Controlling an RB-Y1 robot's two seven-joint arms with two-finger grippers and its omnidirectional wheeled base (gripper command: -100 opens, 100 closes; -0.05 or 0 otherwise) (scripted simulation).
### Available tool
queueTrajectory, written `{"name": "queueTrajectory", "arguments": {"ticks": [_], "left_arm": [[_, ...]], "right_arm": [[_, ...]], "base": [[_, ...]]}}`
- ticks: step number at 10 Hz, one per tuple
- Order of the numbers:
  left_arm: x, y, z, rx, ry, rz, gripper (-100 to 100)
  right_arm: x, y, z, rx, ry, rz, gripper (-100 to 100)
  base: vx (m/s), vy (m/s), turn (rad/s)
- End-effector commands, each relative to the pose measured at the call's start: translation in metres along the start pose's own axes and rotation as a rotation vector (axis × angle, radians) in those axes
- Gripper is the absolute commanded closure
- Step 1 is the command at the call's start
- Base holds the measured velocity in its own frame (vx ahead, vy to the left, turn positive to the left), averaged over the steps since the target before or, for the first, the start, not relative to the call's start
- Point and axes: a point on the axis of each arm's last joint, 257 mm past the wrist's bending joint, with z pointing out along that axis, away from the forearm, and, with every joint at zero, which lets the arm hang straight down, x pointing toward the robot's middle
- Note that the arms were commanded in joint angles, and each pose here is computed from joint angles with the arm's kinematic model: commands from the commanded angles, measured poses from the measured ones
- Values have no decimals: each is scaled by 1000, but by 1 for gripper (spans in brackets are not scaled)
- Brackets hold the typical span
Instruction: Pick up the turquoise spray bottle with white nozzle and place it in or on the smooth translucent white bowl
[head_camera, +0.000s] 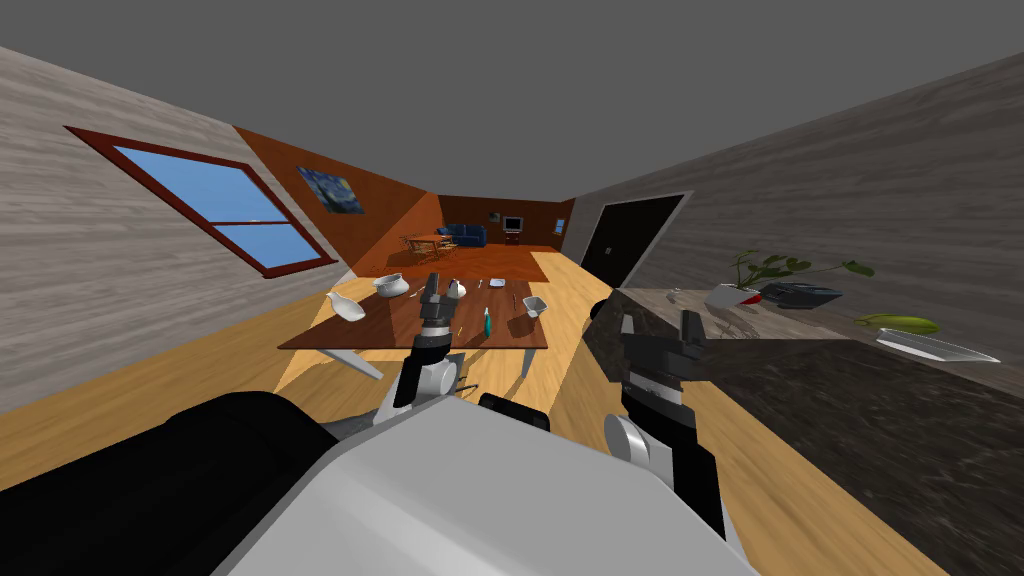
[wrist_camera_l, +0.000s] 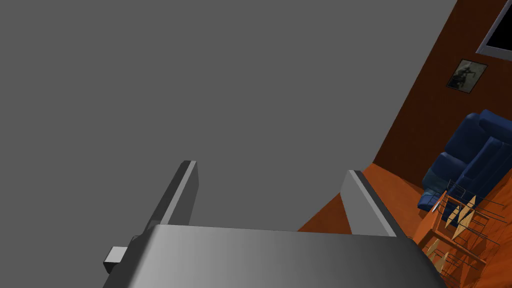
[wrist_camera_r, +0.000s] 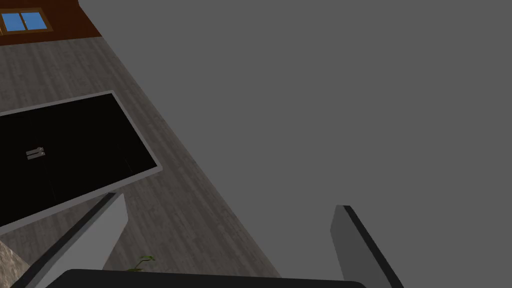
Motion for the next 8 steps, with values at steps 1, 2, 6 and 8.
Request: {"name": "queueTrajectory", "arguments": {"ticks": [1, 2, 6, 8], "left_arm": [[4, 4, 0, -10, 34, -3, -100], [6, 9, 1, -21, 57, -10, -100], [5, 37, 3, -89, 115, -83, -100], [-1, 56, 5, -138, 116, -139, -100]], "right_arm": [[0, 0, 0, 0, 0, 0, 0], [0, 0, 0, 0, 0, 0, 0], [0, 0, 0, 0, 0, 0, 0], [0, 0, 0, 0, 0, 0, 0]], "base": [[0, -8, -10], [1, -18, -14], [3, -34, -22], [11, -53, -30]]}}
